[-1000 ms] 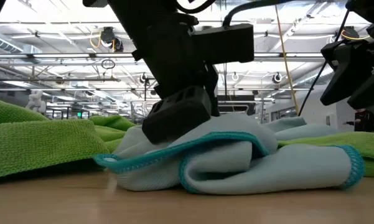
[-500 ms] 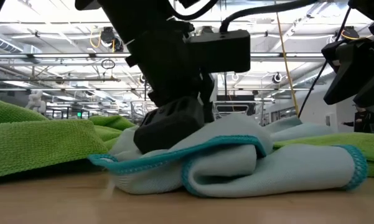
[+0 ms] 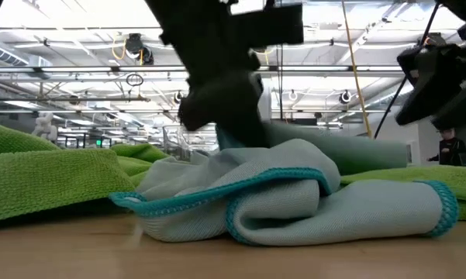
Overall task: Fold microfiber towels
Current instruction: Put the blue folded microfiber towel into the left transparent bin
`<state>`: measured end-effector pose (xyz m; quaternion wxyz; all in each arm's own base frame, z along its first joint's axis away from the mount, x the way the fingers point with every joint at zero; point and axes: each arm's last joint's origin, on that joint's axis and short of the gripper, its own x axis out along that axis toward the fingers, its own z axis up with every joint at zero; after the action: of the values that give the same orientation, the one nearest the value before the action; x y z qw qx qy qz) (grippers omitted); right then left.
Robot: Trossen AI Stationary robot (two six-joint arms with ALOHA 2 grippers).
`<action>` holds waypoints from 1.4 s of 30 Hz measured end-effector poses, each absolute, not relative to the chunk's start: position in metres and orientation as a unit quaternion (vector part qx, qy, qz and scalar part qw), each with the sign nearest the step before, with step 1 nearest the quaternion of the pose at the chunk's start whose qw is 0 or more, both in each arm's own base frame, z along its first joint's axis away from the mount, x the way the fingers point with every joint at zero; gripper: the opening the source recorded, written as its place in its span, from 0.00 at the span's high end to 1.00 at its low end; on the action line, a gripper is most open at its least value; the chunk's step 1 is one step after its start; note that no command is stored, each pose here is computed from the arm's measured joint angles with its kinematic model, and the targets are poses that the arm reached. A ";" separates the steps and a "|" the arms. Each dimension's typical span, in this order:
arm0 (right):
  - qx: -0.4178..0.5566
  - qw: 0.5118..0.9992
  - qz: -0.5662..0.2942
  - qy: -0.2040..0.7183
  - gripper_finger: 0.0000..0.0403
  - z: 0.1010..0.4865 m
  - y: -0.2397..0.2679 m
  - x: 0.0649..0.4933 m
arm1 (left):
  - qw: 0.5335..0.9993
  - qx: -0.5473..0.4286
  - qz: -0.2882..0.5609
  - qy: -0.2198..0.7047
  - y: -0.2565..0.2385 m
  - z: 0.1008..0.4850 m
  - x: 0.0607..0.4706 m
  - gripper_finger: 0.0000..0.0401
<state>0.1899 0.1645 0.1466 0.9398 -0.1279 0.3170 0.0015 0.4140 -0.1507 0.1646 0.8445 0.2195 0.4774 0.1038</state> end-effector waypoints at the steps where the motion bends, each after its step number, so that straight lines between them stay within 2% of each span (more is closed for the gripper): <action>1: -0.129 0.944 -0.004 0.304 0.59 0.147 0.165 0.192 | 0.848 0.209 0.101 0.476 -0.149 0.169 0.414 0.97; 6: -0.134 0.957 -0.032 0.254 0.55 0.147 0.167 0.207 | 0.855 0.172 0.083 0.482 -0.140 0.174 0.417 0.96; 15: -0.104 0.962 -0.080 0.240 0.34 0.133 0.154 0.237 | 0.860 0.159 0.078 0.479 -0.134 0.175 0.421 0.96; 19: -0.084 0.966 -0.080 0.231 0.30 0.137 0.158 0.257 | 0.860 0.147 0.076 0.482 -0.130 0.175 0.422 0.97; 24: -0.078 0.962 -0.100 0.242 0.31 0.128 0.160 0.275 | 0.861 0.145 0.078 0.481 -0.129 0.175 0.422 0.96; 31: -0.115 0.944 -0.159 0.264 0.35 0.114 0.152 0.274 | 0.861 0.144 0.073 0.483 -0.129 0.175 0.422 0.97; 42: -0.137 0.933 -0.134 0.304 0.49 0.104 0.143 0.279 | 0.862 0.142 0.071 0.482 -0.130 0.175 0.422 0.97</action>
<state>0.2785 0.1426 0.1037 0.9331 -0.1370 0.3042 -0.1342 0.4224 -0.1296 0.1752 0.8618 0.1425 0.4816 0.0709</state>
